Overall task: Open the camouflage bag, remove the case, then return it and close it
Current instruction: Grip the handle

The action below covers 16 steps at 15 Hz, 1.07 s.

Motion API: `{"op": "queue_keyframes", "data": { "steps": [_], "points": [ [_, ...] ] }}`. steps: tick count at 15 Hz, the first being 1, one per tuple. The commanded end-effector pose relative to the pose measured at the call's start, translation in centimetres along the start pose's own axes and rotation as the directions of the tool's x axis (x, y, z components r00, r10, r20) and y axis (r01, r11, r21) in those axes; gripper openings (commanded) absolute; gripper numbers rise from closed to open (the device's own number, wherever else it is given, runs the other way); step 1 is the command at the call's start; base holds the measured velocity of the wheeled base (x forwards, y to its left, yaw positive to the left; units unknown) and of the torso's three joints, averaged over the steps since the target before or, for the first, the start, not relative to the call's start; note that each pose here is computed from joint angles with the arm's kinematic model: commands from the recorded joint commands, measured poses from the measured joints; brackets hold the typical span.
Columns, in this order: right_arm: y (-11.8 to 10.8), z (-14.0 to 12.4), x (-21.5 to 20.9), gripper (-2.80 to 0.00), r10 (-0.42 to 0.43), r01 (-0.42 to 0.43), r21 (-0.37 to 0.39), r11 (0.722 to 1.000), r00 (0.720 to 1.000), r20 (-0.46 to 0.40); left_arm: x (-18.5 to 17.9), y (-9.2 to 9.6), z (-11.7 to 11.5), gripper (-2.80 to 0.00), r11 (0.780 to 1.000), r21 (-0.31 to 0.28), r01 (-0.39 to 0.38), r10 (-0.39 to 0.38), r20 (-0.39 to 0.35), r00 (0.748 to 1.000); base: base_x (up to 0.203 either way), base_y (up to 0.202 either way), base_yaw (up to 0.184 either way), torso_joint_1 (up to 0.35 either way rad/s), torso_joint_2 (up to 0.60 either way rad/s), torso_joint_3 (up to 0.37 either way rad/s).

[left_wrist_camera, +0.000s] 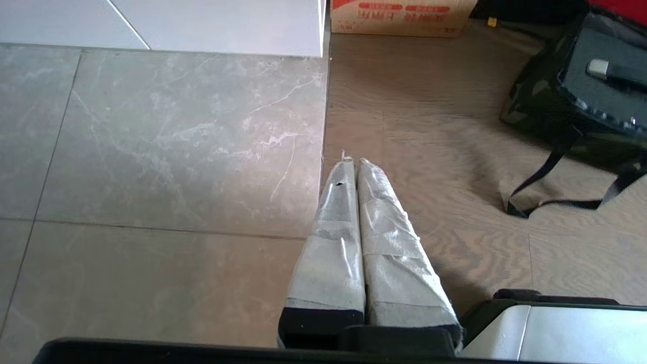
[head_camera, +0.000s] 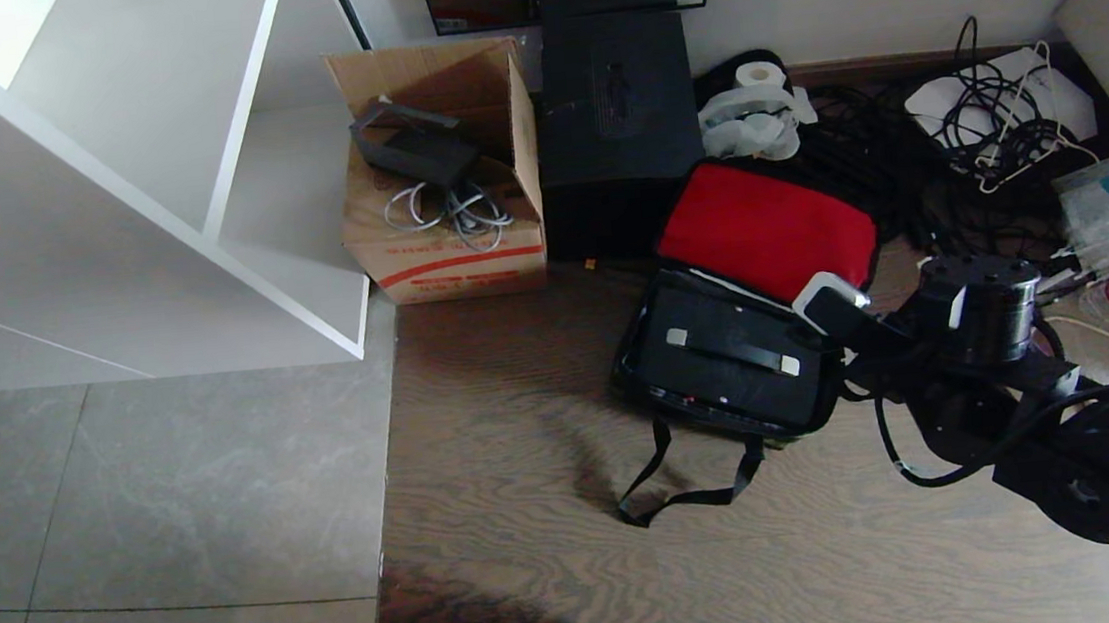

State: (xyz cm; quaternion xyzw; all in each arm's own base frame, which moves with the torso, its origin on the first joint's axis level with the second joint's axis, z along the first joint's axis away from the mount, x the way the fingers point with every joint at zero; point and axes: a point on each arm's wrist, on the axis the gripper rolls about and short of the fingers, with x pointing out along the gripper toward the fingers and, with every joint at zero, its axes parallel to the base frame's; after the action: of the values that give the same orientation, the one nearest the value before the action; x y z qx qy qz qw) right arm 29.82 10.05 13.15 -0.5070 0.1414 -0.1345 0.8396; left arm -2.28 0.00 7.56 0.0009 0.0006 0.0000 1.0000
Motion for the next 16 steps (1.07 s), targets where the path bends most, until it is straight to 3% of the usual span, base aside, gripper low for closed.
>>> {"op": "queue_keyframes", "data": {
  "steps": [1, 4, 10, 16],
  "points": [
    [0.1, 0.0, 0.0, 0.00, -0.004, 0.004, -0.003, 1.000, 1.000, -0.001, 0.0, 0.0, 0.0, -2.80, 1.000, 0.000, 0.000, 0.000, 0.000, 1.000, 0.086, 0.000, 0.000, -0.002, 0.00, 0.002],
    [0.2, -0.1, 0.0, 0.00, -0.001, 0.001, -0.007, 1.000, 1.000, -0.003, 0.0, 0.0, 0.0, -2.80, 1.000, 0.000, 0.000, 0.000, 0.001, 1.000, 0.147, 0.000, 0.001, 0.001, 0.00, 0.004],
    [0.9, -0.2, 0.3, 0.00, 0.013, -0.013, -0.021, 1.000, 1.000, -0.010, 0.0, 0.0, 0.0, -2.80, 1.000, 0.000, 0.000, 0.000, 0.001, 1.000, 0.000, 0.000, 0.000, 0.000, 0.00, 0.000],
    [6.5, 0.4, 2.4, 0.00, 0.061, -0.061, -0.066, 0.996, 0.998, -0.008, 0.0, 0.0, 0.0, -2.80, 1.000, 0.000, 0.000, 0.000, 0.000, 1.000, 0.000, 0.000, 0.000, 0.000, 0.00, 0.000]
  ]
}}
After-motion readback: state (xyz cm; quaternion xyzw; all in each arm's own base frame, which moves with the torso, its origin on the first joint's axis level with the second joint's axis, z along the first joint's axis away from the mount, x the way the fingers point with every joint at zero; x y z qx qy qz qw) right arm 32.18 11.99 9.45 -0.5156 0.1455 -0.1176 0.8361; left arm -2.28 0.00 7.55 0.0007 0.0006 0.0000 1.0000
